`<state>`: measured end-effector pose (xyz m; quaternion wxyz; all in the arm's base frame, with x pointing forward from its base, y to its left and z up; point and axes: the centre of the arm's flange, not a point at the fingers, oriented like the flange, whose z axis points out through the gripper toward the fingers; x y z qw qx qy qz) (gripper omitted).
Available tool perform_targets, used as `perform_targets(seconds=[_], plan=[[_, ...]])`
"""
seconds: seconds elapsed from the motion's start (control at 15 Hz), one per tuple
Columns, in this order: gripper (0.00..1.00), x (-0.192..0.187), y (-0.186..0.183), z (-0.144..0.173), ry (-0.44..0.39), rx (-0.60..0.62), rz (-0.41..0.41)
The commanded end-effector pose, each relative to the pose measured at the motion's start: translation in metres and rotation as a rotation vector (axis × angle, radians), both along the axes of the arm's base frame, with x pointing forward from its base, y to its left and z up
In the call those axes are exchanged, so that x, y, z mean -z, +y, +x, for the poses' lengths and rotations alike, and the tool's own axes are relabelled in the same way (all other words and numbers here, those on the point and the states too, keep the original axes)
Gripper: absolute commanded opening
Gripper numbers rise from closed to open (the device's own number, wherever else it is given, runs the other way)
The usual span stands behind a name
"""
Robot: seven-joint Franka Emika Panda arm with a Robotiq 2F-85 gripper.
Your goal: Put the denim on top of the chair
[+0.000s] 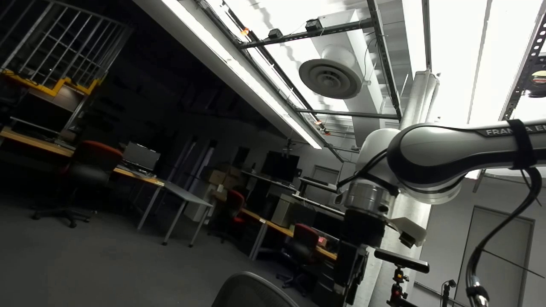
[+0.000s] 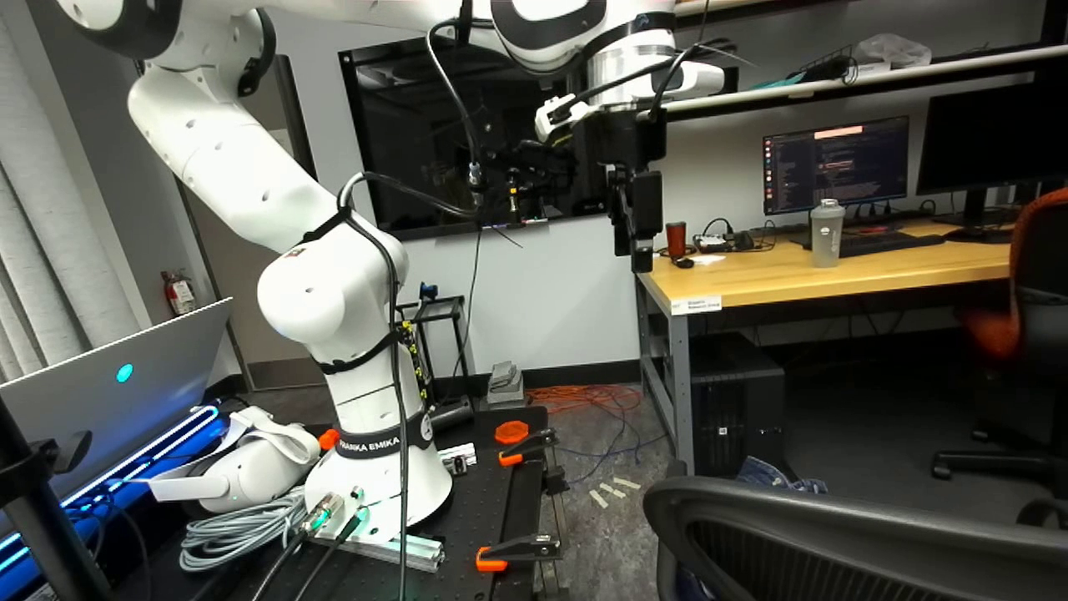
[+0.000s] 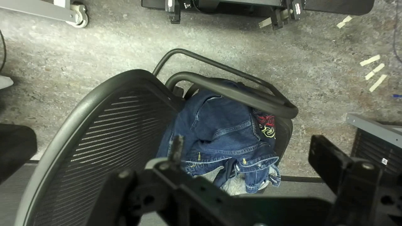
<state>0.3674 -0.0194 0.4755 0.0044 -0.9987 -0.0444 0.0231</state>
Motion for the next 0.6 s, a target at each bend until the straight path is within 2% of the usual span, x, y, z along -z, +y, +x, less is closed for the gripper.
perform_targets(seconds=[0.0,0.2,0.53], plan=[[1.0,0.0,-0.001,0.0,0.0,0.002,0.0],[1.0,0.005,-0.001,0.001,0.009,0.006,-0.009],[1.0,0.045,0.016,0.034,0.016,0.013,-0.021]])
